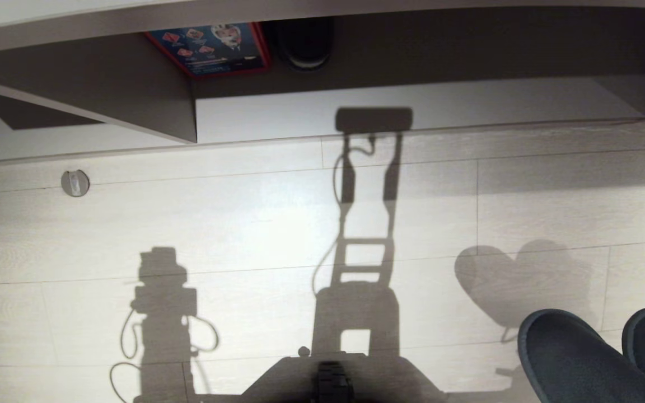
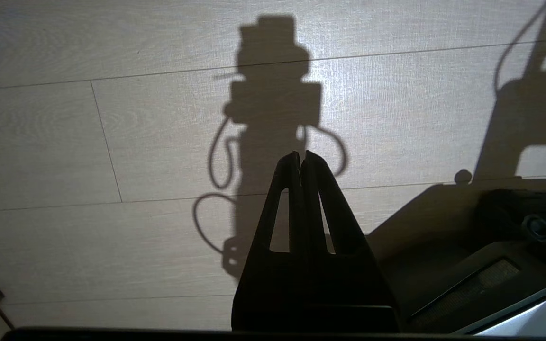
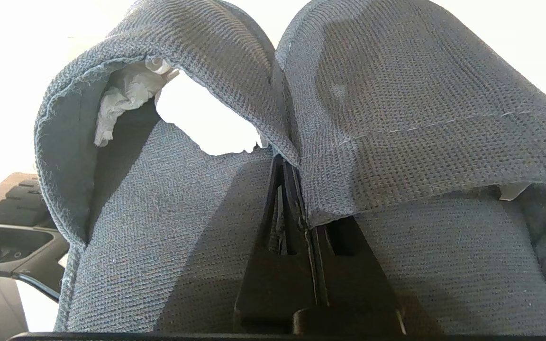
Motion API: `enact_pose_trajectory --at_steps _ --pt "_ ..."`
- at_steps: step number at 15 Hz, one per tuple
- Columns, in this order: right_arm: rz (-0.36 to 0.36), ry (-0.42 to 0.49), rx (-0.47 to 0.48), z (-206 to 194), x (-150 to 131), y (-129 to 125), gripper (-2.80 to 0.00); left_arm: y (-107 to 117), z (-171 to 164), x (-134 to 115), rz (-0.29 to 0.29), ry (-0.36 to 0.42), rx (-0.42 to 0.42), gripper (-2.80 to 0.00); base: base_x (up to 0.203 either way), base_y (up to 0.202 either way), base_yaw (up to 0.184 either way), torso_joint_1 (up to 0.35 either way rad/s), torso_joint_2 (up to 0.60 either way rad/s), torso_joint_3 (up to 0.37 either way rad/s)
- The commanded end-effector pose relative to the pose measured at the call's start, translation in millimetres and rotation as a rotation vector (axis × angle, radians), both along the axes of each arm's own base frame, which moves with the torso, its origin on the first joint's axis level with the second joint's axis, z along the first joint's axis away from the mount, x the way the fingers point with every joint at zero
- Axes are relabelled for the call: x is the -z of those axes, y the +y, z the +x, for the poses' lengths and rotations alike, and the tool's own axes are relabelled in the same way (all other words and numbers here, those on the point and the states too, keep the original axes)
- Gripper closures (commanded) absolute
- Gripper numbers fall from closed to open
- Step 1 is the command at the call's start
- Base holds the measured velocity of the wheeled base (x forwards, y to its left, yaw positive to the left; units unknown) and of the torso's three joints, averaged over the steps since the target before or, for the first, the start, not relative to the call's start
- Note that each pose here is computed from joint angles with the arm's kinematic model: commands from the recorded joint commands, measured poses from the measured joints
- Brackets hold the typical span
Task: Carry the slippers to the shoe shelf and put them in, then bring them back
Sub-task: Place the slippers into the shoe cabinet
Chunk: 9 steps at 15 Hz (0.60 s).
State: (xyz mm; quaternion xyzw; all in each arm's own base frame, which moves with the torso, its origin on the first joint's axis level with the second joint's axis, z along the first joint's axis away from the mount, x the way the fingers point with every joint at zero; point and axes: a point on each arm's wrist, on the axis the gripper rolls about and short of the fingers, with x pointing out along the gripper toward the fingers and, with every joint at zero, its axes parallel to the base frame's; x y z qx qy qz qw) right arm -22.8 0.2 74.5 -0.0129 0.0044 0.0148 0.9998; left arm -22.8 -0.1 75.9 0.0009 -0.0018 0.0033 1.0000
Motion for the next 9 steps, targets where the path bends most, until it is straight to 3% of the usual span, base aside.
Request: enact_pose_trajectory --at_steps 1,3,5,9 --pt "-0.001 0.0 0.001 0 0 0 0.0 0 0 0 0.0 0.0 -0.001 0.0 0.0 0.0 0.0 0.0 0.0 0.0" --pt "-0.006 -0.005 0.012 -1 -2 0 0.0 0 0 0 0.0 -0.001 -0.001 0.0 0.0 0.0 0.0 0.0 0.0 0.0" --pt "-0.012 -0.046 0.016 -7 -27 0 0.0 0 0 0 0.0 -0.001 -0.001 0.0 0.0 0.0 0.0 0.0 0.0 0.0" --pt "-0.019 0.042 0.034 9 -66 -1 0.0 0 0 0 0.0 0.0 -0.001 0.0 0.0 0.0 0.0 0.0 0.0 0.0"
